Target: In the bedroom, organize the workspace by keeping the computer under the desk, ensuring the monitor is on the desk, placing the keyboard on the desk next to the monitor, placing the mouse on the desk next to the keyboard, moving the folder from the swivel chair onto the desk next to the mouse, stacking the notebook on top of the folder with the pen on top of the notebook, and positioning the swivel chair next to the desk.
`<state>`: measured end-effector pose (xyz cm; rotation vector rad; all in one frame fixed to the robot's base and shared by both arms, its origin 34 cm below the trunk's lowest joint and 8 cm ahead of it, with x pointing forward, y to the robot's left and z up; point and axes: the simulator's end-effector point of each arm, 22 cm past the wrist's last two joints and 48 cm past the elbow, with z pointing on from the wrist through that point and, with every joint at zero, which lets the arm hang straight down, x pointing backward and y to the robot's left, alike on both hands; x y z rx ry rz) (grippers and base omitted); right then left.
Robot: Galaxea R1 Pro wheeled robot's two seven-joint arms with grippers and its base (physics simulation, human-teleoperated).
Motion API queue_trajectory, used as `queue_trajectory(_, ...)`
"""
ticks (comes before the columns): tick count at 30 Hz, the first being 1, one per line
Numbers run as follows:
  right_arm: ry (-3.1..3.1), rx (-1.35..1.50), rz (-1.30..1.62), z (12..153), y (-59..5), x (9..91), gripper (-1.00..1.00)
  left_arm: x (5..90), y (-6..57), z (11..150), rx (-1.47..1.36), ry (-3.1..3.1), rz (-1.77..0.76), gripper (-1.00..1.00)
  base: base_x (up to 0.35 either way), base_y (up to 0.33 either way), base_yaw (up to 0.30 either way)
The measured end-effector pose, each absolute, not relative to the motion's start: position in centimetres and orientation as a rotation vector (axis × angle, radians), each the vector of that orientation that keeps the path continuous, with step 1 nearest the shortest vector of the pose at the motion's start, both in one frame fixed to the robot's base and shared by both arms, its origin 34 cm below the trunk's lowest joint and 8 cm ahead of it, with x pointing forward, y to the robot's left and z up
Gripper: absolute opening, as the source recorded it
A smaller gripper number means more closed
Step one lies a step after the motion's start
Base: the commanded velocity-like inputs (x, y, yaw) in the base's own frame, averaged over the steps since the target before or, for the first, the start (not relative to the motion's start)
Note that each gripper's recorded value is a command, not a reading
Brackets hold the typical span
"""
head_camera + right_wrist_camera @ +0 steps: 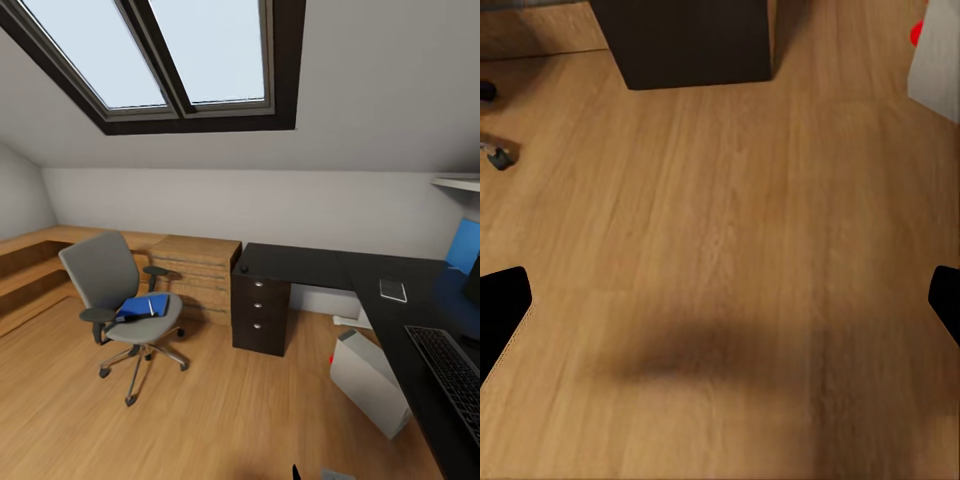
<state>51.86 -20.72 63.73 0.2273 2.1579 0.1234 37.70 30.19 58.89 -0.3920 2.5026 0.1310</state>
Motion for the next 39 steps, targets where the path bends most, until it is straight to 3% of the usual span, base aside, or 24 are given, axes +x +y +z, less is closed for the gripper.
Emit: queue_trajectory(39,2.16,0.223,0.125,68.3,-20.6,51.3,1.0,37.0,30.1,63.4,-0.392,2.506,0.13,1.0,0.323,0.038,0.0)
